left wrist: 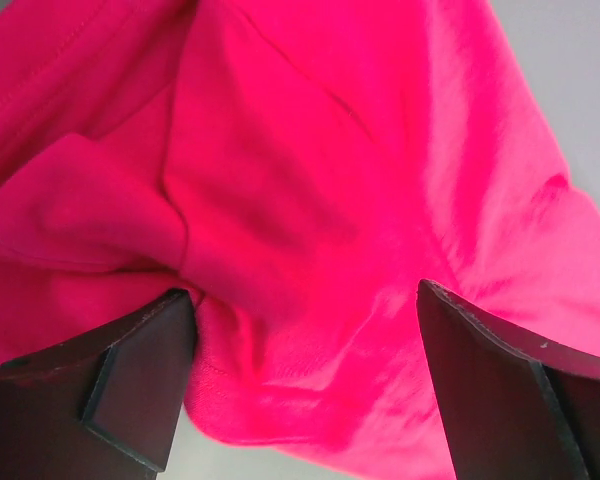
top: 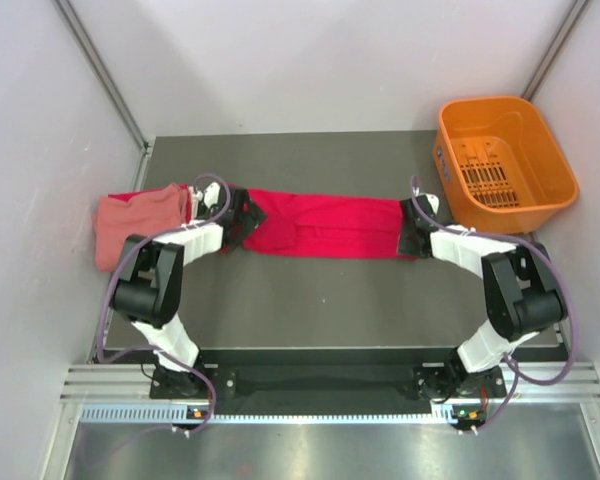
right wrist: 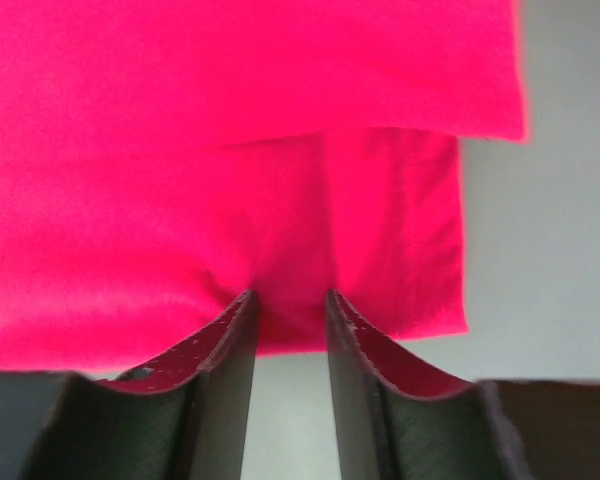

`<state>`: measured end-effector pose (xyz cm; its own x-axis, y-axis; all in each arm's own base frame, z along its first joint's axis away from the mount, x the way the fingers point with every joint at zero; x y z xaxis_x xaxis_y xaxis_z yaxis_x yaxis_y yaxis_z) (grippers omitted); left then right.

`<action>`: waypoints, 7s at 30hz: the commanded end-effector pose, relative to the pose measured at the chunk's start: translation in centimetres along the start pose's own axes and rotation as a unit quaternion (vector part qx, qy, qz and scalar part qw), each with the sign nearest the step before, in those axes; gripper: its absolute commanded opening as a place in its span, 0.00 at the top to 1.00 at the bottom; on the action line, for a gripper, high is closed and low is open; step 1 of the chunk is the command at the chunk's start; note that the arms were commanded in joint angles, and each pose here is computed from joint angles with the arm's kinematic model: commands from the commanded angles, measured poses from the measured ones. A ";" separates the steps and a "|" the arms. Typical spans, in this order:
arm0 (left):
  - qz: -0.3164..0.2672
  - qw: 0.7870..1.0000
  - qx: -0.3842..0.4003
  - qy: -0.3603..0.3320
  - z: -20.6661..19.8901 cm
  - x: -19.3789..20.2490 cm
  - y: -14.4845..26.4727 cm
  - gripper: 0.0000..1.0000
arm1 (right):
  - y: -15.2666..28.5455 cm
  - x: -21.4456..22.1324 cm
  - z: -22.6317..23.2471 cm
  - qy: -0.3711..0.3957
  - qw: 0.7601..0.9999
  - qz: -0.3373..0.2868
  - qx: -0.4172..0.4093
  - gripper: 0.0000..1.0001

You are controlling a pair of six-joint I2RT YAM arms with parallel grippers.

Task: Fold and stack the t-shirts
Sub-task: Fold the tshirt

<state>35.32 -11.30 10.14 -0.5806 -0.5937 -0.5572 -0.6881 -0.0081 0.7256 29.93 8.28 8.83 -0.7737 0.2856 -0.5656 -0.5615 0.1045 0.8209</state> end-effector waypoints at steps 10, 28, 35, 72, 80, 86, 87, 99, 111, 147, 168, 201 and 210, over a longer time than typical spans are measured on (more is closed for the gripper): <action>0.026 0.999 -0.003 -0.022 -1.1 -2.4 -3.8 0.07 | 5.0 0.6 -0.6 0.041 0.999 -0.010 0.016 0.46; 0.048 0.998 -0.007 -0.034 -1.3 -4.4 -6.9 0.08 | 1.3 0.7 -0.9 0.045 0.996 0.036 0.064 0.42; 0.061 0.996 -0.009 -0.061 -1.9 -5.2 -7.6 0.08 | 0.2 3.1 -0.5 0.043 0.994 0.098 0.027 0.46; 0.167 0.969 0.140 -0.116 -5.9 -7.2 -15.7 0.10 | 19.1 6.7 14.9 0.142 0.936 0.078 -0.313 0.30; 0.198 0.947 0.214 -0.133 -8.9 -7.0 -15.9 0.11 | 16.0 2.4 9.4 0.092 0.953 0.061 -0.281 0.31; 0.209 0.934 0.233 -0.170 -11.8 -5.0 -16.0 0.10 | 14.2 1.2 8.0 0.075 0.957 0.060 -0.275 0.31; 0.207 0.934 0.241 -0.166 -12.3 -4.9 -16.1 0.10 | 13.8 1.1 8.0 0.074 0.957 0.061 -0.274 0.31; 0.180 0.918 0.312 -0.168 -15.3 -5.1 -16.6 0.08 | 8.8 2.2 6.9 0.068 0.956 0.105 -0.265 0.34; 0.145 0.960 0.174 -0.167 -7.1 -9.3 -10.0 0.01 | 8.4 3.6 5.0 0.087 0.959 0.095 -0.251 0.33; 0.248 0.941 0.171 -0.157 3.3 12.3 15.7 0.15 | 10.5 13.8 3.2 0.078 0.932 0.215 -0.280 0.54; 0.320 0.916 0.191 -0.150 4.5 19.4 15.7 0.60 | 11.6 17.7 4.9 0.078 0.928 0.225 -0.286 1.00; 0.329 0.902 0.252 -0.122 3.2 17.4 20.0 1.00 | 17.0 13.8 5.3 0.078 0.934 0.153 -0.314 1.00; 0.293 0.920 0.242 -0.092 0.8 12.2 18.1 1.00 | 15.5 8.1 7.9 0.079 0.941 0.123 -0.306 1.00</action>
<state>13.69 -18.68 14.85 -0.9514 -0.2255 -0.2096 -0.3069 0.6415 0.7031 15.10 19.52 16.29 -0.9260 0.0935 -0.3658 -0.3587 -0.5200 0.7752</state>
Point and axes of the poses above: each gripper's point midway between its finger pads, its own y axis back along the fingers, its own z axis along the line the jaws close on, x = y × z, the point moved 8 cm from there along y, back along the fingers, and after that the axes turned 7 degrees about -y, right-handed, at the moved point
